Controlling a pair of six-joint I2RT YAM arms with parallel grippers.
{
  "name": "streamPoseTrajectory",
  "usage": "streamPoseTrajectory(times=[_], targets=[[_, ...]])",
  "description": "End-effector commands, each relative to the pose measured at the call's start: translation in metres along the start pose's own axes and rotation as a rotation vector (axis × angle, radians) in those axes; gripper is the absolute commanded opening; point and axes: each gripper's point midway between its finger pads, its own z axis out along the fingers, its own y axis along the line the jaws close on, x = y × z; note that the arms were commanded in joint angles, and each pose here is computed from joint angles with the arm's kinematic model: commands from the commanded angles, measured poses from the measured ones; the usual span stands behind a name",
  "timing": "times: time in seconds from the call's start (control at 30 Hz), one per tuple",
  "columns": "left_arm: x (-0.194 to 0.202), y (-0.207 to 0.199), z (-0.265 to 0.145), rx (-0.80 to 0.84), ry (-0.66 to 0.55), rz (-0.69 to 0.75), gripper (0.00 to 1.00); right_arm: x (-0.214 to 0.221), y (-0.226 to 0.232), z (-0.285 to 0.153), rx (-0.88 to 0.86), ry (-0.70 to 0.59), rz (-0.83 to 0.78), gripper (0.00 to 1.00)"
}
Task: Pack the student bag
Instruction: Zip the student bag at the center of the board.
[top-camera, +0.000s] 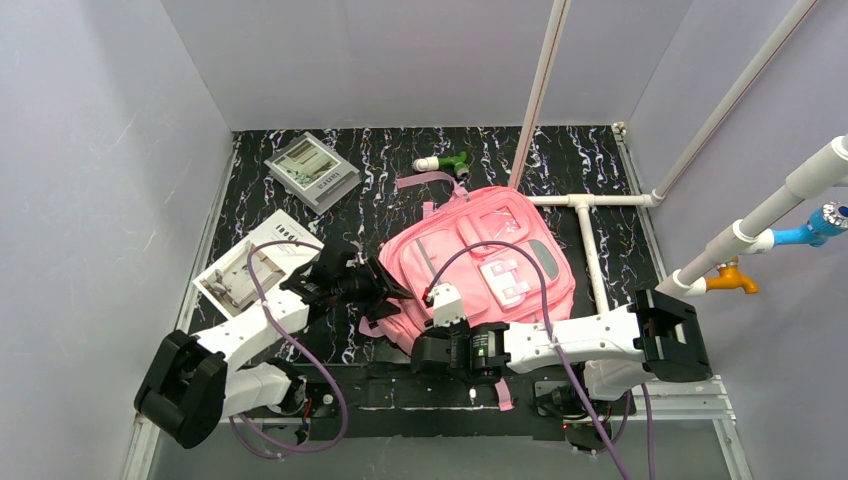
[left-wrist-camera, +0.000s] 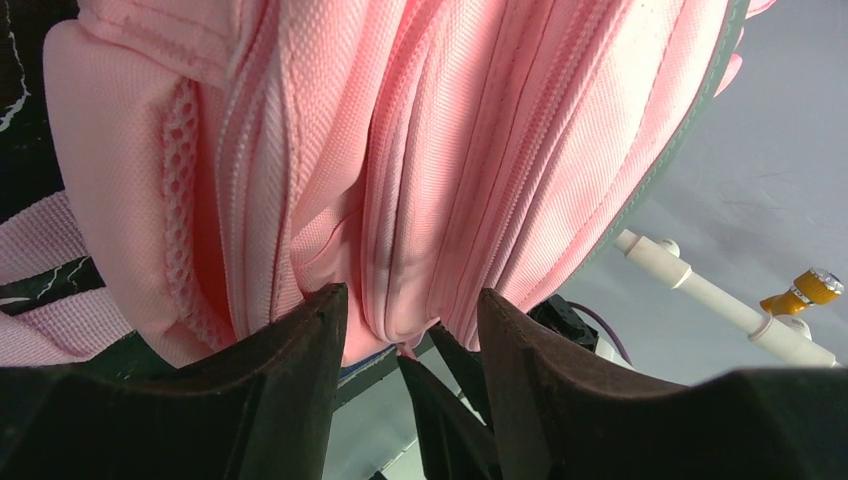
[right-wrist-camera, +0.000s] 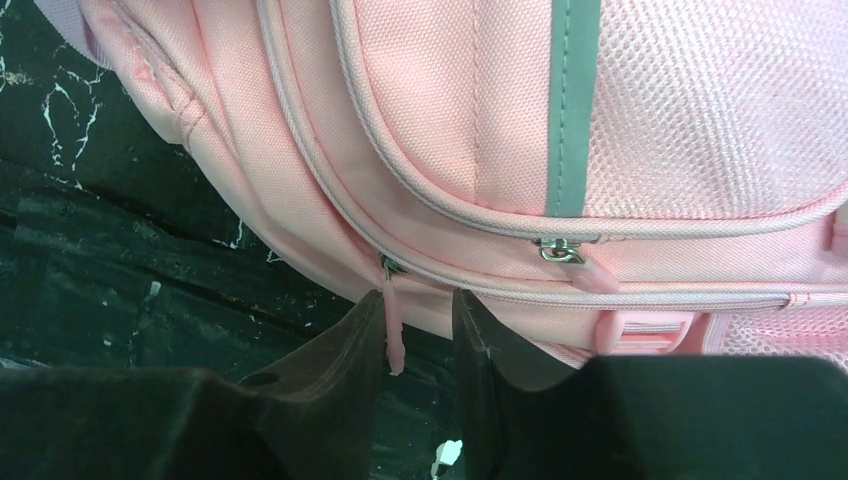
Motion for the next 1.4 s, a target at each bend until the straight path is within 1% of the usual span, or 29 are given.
streamPoseTrajectory(times=[0.0, 0.1, 0.17, 0.2, 0.33, 0.37, 0.4, 0.5, 0.6, 0.67, 0.83, 0.97, 1.03, 1.13, 1.17, 1.27, 1.37], targets=[[0.006, 0.01, -0.008, -0.047, 0.003, -0.002, 0.5, -0.014, -0.002, 0.002, 0.027, -0.068, 0.019, 0.38], [0.006, 0.01, -0.01, -0.05, 0.002, -0.003, 0.51, -0.005, 0.0, 0.006, 0.026, -0.037, 0.001, 0.39], [0.006, 0.011, -0.01, -0.051, 0.0, -0.005, 0.52, -0.002, 0.003, 0.008, 0.018, -0.025, -0.01, 0.31], [0.006, 0.01, -0.01, -0.05, 0.001, -0.004, 0.52, -0.001, 0.004, 0.009, 0.017, -0.02, -0.017, 0.29], [0.007, 0.009, -0.011, -0.048, 0.004, -0.004, 0.52, 0.003, 0.01, 0.012, 0.002, -0.004, -0.038, 0.31], [0.007, 0.009, -0.011, -0.047, 0.006, -0.005, 0.52, 0.004, 0.011, 0.013, 0.0, -0.001, -0.047, 0.28], [0.007, 0.008, -0.011, -0.045, 0.01, -0.003, 0.52, 0.003, 0.012, 0.014, 0.0, -0.001, -0.056, 0.25], [0.009, 0.008, -0.01, -0.046, 0.022, -0.001, 0.51, -0.004, 0.013, 0.011, 0.012, -0.011, -0.076, 0.01], [0.01, 0.012, -0.007, -0.061, 0.032, 0.01, 0.46, -0.025, 0.022, 0.0, -0.012, -0.046, -0.095, 0.01], [0.011, 0.011, -0.006, -0.055, 0.042, 0.013, 0.46, -0.043, 0.03, -0.011, -0.047, -0.086, -0.074, 0.01], [0.009, -0.001, -0.01, -0.011, 0.03, 0.031, 0.54, -0.069, 0.042, -0.031, -0.157, -0.172, 0.007, 0.01], [0.008, -0.017, -0.007, 0.054, 0.041, 0.038, 0.54, -0.068, 0.039, -0.032, -0.173, -0.185, 0.022, 0.01], [0.008, -0.022, -0.002, 0.076, 0.058, 0.027, 0.51, -0.067, 0.037, -0.031, -0.171, -0.184, 0.019, 0.01], [0.004, -0.029, 0.004, 0.103, 0.054, 0.042, 0.36, -0.063, 0.036, -0.029, -0.162, -0.171, 0.011, 0.01], [0.002, -0.032, 0.004, 0.108, 0.049, 0.061, 0.29, -0.061, 0.035, -0.028, -0.16, -0.167, 0.009, 0.01], [-0.008, -0.041, 0.003, 0.118, 0.001, 0.118, 0.0, -0.053, 0.03, -0.025, -0.145, -0.146, -0.002, 0.01], [-0.02, -0.044, -0.003, 0.087, -0.056, 0.137, 0.0, -0.043, 0.015, -0.022, -0.085, -0.113, -0.022, 0.01]])
